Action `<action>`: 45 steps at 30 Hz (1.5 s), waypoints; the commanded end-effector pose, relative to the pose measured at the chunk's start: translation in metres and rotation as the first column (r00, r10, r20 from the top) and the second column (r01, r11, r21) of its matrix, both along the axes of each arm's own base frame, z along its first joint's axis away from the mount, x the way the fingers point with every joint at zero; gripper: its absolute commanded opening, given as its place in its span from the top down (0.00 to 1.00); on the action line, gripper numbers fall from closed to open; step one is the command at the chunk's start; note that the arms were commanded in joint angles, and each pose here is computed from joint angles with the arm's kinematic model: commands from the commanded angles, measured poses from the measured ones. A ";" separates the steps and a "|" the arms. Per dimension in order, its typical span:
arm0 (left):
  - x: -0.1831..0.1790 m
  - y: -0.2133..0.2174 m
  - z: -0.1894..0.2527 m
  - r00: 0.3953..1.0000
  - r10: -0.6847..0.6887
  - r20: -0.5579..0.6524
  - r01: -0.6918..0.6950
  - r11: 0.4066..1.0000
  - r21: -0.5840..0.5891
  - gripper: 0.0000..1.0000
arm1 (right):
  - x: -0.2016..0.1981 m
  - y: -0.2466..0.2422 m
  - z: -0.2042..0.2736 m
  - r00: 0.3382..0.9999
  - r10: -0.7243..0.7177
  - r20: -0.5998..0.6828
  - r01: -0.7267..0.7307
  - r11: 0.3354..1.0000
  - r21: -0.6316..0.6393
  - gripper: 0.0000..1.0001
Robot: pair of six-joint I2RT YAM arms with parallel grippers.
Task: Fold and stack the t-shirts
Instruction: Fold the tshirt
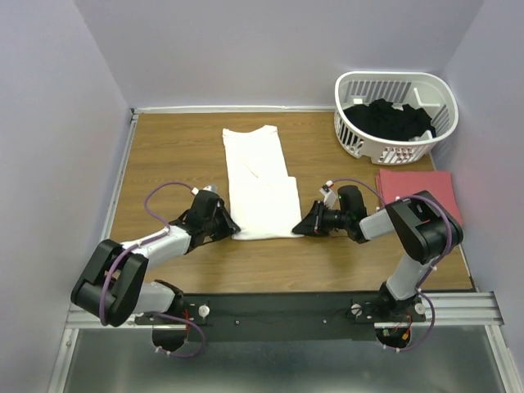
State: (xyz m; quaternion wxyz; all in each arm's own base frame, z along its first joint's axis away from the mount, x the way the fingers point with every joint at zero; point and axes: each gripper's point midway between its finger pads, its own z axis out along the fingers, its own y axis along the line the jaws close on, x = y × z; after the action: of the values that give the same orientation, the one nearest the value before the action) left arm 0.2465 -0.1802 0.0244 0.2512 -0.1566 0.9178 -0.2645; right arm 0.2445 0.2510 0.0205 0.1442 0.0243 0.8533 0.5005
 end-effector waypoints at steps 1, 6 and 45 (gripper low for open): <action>-0.023 0.018 -0.017 0.997 0.017 -0.081 -0.012 0.999 0.052 0.72 | -0.004 -0.008 0.004 1.000 -0.018 0.023 0.017 0.999 0.036 0.74; -0.015 0.028 0.018 0.998 0.052 0.020 -0.054 0.997 0.057 0.72 | -0.001 0.001 0.042 0.997 0.009 0.076 -0.018 0.993 0.114 0.62; -0.013 0.028 0.057 0.994 0.081 0.080 -0.090 0.988 0.124 0.39 | 0.001 -0.014 0.019 0.997 -0.007 0.080 0.043 0.892 -0.451 0.40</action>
State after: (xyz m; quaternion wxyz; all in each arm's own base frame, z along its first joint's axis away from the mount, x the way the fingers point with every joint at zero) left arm 0.2348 -0.1630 0.0859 0.3165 -0.1584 0.9026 -0.2449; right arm 0.2735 0.3016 0.0899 0.2182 -0.0262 0.8530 0.4733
